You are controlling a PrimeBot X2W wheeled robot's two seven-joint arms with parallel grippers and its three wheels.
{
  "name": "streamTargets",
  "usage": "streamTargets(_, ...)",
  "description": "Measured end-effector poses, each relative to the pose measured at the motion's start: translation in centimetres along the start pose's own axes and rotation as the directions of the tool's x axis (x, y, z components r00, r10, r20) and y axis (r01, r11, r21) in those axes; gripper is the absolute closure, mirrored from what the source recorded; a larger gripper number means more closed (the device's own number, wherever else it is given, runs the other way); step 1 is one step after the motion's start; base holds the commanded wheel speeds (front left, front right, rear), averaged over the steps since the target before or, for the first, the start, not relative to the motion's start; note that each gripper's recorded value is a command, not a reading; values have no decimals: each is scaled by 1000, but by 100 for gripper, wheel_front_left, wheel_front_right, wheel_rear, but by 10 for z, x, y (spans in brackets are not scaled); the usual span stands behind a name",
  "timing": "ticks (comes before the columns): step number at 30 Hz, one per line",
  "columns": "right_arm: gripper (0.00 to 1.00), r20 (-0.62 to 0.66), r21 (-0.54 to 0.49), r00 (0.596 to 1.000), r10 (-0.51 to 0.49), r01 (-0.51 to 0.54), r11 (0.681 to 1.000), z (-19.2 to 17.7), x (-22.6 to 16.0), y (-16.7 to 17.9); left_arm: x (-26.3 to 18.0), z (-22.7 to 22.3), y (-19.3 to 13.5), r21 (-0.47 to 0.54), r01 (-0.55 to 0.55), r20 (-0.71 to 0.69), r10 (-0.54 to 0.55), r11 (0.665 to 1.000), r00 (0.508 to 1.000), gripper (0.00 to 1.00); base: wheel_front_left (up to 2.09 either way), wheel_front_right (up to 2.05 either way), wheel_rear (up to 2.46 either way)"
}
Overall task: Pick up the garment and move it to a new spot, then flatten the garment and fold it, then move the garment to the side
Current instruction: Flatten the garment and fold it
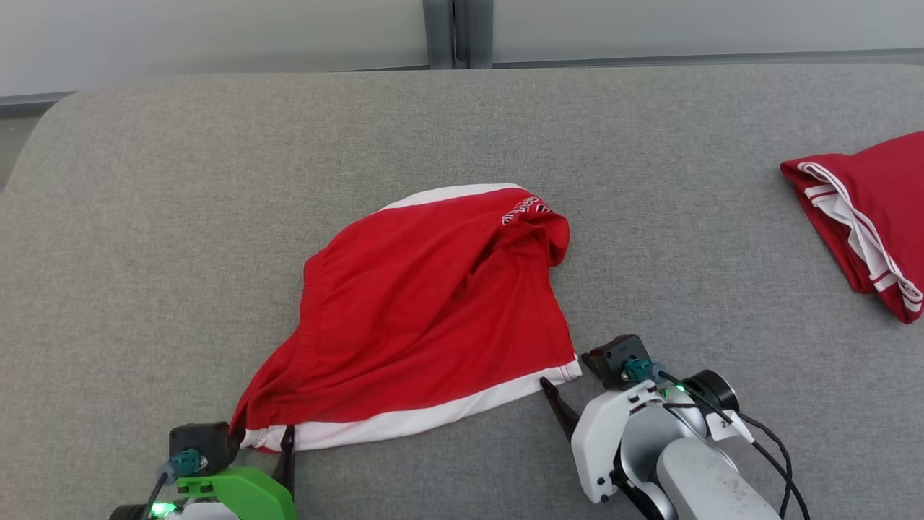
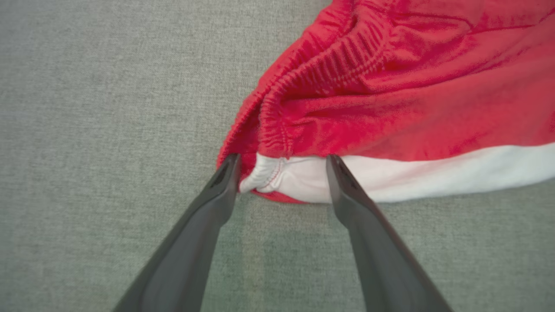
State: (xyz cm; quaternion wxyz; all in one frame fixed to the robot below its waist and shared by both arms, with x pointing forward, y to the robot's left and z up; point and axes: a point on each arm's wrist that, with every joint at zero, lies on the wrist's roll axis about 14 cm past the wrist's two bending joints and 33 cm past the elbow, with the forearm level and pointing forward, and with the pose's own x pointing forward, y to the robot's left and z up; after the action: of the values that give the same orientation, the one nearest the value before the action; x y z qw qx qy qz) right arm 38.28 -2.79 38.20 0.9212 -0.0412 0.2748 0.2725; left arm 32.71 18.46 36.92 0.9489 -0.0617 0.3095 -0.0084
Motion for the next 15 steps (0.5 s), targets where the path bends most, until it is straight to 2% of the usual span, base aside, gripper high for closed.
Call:
streamTargets(1, 0, -9, -1, 1000, 6, -6, 1000, -1, 1, 1, 1, -2, 1, 0, 1, -13, -1, 1000, 1000, 17, 0, 0, 0)
streamTargets(2, 0, -14, 1, 1000, 9, -9, 1000, -2, 2, 2, 2, -5, 2, -2, 3, -26, -3, 1000, 1000, 53, 0, 0, 0)
streamTargets(3, 44, -24, 3, 1000, 12, -12, 1000, -3, 3, 3, 2, -8, 2, -10, 6, -37, -6, 1000, 999, 86, 0, 0, 0)
streamTargets(4, 88, -28, 5, 999, 16, -16, 1000, -3, 3, 3, 3, -9, 3, -15, 6, -41, -7, 1000, 999, 100, 0, 0, 0)
streamTargets(5, 100, -27, 17, 999, 22, -21, 1000, -3, 3, 5, 3, -11, 3, -11, 12, -54, -13, 1000, 998, 100, 0, 0, 0)
streamTargets(9, 100, 4, 89, 999, 41, -41, 995, 4, -1, 11, 1, -12, 0, -34, 35, -64, -37, 999, 997, 100, 0, 0, 0)
streamTargets(12, 100, 135, 195, 991, 19, -45, 980, 37, -12, 3, -8, -2, -20, -106, 117, -28, -120, 988, 992, 100, 0, 0, 0)
streamTargets(15, 100, 277, 260, 961, 3, -78, 962, 77, -37, -7, -25, 32, -57, -156, 264, 65, -256, 952, 964, 100, 0, 0, 0)
